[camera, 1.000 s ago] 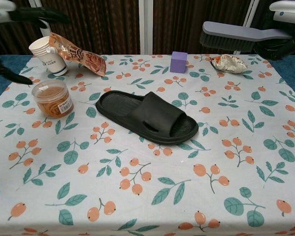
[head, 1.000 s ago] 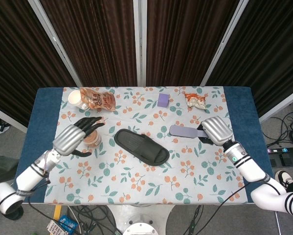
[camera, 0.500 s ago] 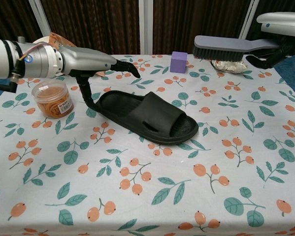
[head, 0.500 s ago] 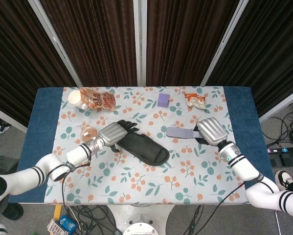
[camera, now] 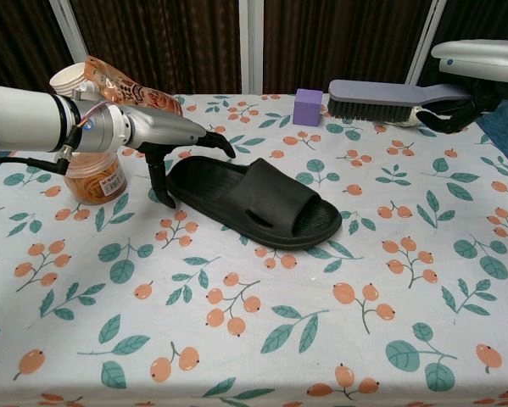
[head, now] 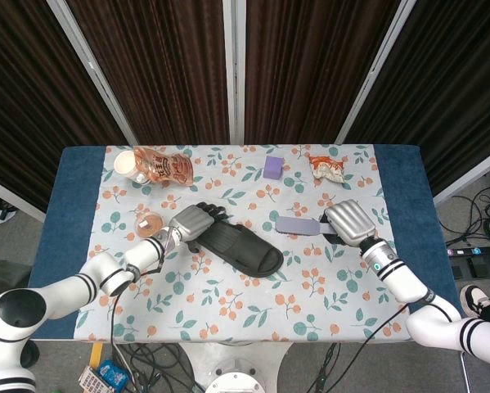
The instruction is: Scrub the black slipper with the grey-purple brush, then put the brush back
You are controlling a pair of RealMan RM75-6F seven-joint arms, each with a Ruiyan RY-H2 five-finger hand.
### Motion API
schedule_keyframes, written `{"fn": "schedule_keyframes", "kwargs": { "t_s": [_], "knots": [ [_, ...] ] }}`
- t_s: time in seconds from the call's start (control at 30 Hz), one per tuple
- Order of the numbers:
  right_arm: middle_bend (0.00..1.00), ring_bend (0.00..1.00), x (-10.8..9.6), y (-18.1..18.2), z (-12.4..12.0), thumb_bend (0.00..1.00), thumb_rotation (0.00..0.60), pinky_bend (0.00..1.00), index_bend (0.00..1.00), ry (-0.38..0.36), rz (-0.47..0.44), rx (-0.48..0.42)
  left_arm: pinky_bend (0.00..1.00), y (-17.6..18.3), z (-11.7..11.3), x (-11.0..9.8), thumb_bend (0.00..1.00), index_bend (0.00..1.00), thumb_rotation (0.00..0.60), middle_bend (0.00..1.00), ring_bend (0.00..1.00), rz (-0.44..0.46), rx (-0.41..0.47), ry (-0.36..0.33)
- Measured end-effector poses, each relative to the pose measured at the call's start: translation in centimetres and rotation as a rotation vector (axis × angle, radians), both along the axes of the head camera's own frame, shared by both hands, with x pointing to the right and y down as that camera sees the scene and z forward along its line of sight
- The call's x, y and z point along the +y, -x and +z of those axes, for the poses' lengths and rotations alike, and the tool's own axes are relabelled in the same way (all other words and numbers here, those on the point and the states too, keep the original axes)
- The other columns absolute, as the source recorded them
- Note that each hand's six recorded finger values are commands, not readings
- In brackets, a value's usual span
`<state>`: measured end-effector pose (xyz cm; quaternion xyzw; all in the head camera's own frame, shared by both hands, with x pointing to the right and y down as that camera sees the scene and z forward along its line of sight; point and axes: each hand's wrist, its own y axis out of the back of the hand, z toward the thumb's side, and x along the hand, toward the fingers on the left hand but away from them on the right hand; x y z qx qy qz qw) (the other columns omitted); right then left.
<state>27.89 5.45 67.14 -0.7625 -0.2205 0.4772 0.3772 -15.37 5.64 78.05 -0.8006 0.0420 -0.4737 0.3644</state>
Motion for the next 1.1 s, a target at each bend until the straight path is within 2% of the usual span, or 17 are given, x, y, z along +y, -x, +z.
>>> {"fn": "schedule_keyframes", "kwargs": {
  "t_s": [0.17,0.3,0.57,0.93,1.1],
  "knots": [
    [1.0,1.0,0.6,0.5,0.7,0.47,0.6,1.0,1.0,0.018,-0.014,0.001,0.21,-0.2,0.3,-0.3,0.26,0.33,0.6,0.35,0.21,-0.02,0.011,-0.012],
    [1.0,1.0,1.1,1.3,1.7,0.47,0.6,1.0,1.0,0.032,-0.037,0.0,0.24,-0.3,0.5,-0.3,0.27,0.38,0.6,0.42,0.27,-0.026,0.017,-0.016],
    [1.0,1.0,2.4,4.4,3.7,0.47,0.6,1.0,1.0,0.034,-0.119,-0.008,0.24,-0.4,0.6,-0.3,0.27,0.39,0.6,0.43,0.27,-0.027,0.022,-0.019],
    [1.0,1.0,2.2,7.6,6.6,0.47,0.6,1.0,1.0,-0.068,-0.228,0.062,0.24,-0.9,0.2,-0.3,0.27,0.39,0.6,0.43,0.27,-0.011,0.031,-0.031],
    [1.0,1.0,3.5,9.2,7.9,0.47,0.6,1.0,1.0,-0.071,-0.304,0.089,0.24,-0.8,0.0,-0.3,0.27,0.39,0.6,0.43,0.27,-0.01,0.031,-0.038]
  ]
}}
